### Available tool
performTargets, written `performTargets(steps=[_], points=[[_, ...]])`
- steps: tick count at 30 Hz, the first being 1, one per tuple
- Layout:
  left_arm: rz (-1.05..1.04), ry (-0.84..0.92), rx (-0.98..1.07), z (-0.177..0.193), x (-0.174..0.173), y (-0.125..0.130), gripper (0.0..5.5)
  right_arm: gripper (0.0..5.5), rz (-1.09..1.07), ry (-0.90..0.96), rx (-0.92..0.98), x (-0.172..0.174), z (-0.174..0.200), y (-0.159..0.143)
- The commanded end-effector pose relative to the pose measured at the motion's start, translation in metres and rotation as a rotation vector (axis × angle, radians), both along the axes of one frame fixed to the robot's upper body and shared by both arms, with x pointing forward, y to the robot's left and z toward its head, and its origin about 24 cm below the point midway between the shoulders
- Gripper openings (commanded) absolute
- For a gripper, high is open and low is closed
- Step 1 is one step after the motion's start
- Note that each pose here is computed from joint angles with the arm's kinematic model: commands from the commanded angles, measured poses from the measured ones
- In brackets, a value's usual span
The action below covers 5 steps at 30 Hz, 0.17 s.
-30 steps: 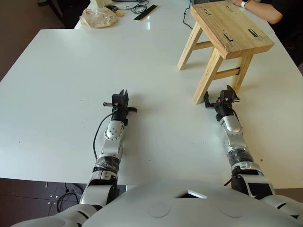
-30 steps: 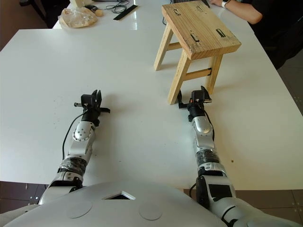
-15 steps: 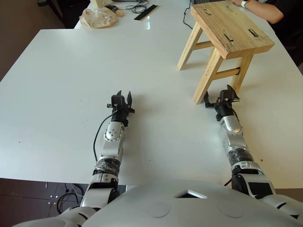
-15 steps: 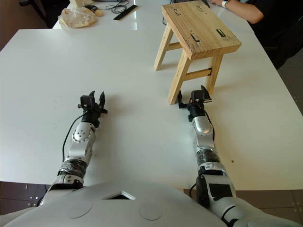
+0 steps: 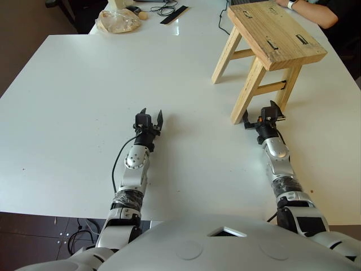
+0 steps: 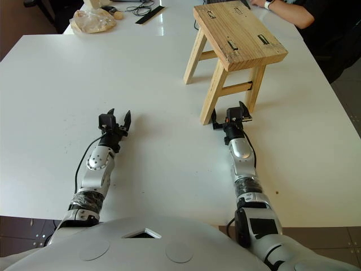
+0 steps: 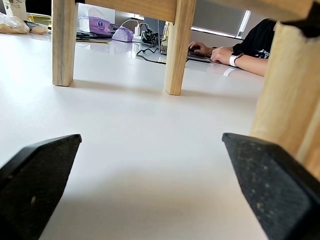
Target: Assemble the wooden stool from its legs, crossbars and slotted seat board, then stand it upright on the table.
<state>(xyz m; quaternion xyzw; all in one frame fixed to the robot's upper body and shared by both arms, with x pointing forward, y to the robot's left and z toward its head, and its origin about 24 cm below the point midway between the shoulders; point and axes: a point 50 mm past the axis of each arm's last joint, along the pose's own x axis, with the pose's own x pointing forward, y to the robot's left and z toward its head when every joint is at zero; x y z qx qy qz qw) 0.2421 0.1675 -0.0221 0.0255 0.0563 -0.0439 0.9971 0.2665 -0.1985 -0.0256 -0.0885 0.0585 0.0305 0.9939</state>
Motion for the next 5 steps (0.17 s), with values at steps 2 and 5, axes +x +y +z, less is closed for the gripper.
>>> performTargets(steps=[2,5], points=[[0.024,0.167,0.039,-0.0288,-0.0206,0.0074,3.06,5.23,-0.036,0.170,0.041,-0.0242,-0.0310,-0.0047],[0.032,0.150,0.029,-0.0258,-0.0207,0.0083,3.08,5.02,-0.060,0.161,0.155,-0.0258,-0.0303,-0.0042]])
